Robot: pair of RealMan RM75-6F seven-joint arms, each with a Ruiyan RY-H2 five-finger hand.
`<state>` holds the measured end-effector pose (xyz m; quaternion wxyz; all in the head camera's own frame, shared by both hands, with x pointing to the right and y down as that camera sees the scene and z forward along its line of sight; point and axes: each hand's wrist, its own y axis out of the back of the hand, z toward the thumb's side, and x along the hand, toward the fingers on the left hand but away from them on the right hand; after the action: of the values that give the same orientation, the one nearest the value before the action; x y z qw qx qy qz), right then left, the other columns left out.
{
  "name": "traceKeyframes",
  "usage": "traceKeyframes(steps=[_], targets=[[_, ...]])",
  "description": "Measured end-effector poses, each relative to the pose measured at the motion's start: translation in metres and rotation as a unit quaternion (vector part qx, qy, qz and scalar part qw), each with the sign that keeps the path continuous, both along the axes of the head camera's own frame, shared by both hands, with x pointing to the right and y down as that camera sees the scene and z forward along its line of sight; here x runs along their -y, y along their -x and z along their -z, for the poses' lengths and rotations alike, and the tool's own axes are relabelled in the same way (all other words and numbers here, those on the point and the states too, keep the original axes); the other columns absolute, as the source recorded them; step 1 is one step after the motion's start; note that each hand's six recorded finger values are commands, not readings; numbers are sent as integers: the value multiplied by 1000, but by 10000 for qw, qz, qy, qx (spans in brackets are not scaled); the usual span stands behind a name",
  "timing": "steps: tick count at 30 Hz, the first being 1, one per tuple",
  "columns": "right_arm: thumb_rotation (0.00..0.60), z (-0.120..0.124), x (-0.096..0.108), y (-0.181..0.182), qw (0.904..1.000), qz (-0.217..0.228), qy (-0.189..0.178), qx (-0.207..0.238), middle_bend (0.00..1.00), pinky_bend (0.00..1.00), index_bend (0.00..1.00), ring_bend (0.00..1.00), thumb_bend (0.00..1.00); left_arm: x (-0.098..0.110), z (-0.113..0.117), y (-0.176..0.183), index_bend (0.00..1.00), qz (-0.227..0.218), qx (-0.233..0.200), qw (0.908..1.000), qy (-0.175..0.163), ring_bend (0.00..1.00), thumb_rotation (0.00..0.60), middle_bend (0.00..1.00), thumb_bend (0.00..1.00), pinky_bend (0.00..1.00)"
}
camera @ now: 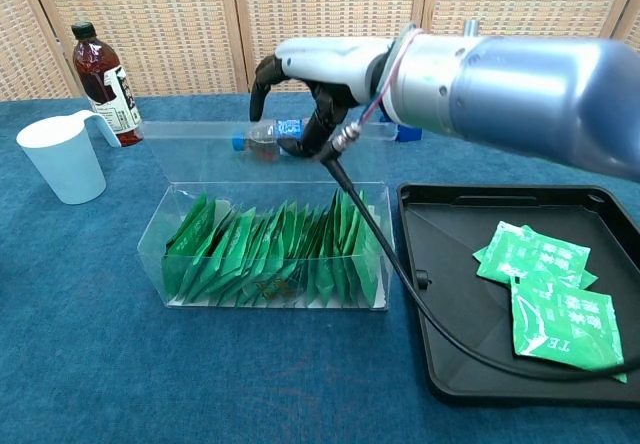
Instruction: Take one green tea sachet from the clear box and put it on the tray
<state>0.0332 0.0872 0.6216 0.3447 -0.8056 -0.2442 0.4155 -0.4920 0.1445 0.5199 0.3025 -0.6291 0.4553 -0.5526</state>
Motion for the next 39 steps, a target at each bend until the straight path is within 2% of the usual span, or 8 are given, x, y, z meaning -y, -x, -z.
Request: traceKeyframes(steps=[6,18,22,26,33,39], targets=[[600,0,17,0,9995,-304,54,-106,0,0,323,0,652,1,0,2,0,17,-52,10000,17,0,600,0,121,0],[600,-11,37,-5,9966,-657,127,-480,0,0,323,0,652,0,-8,-4,0,-105,-75,9998,174,0,600,0,122,0],[600,-16,39,-7,9954,-747,238,-557,0,0,382,0,673,0,-8,-4,0,-107,-79,9998,177,0,600,0,121,0],[600,-19,38,-8,9948,-734,343,-616,0,0,398,0,673,0,-8,-3,0,-100,-78,9998,183,0,600,0,120,0],[600,-14,36,-7,9964,-619,225,-525,0,0,398,0,673,0,-8,-4,0,-115,-79,9997,184,0,600,0,121,0],[600,-6,25,-2,9992,-254,59,-300,0,0,398,0,666,0,-10,-5,0,-133,-66,9997,212,0,600,0,120,0]])
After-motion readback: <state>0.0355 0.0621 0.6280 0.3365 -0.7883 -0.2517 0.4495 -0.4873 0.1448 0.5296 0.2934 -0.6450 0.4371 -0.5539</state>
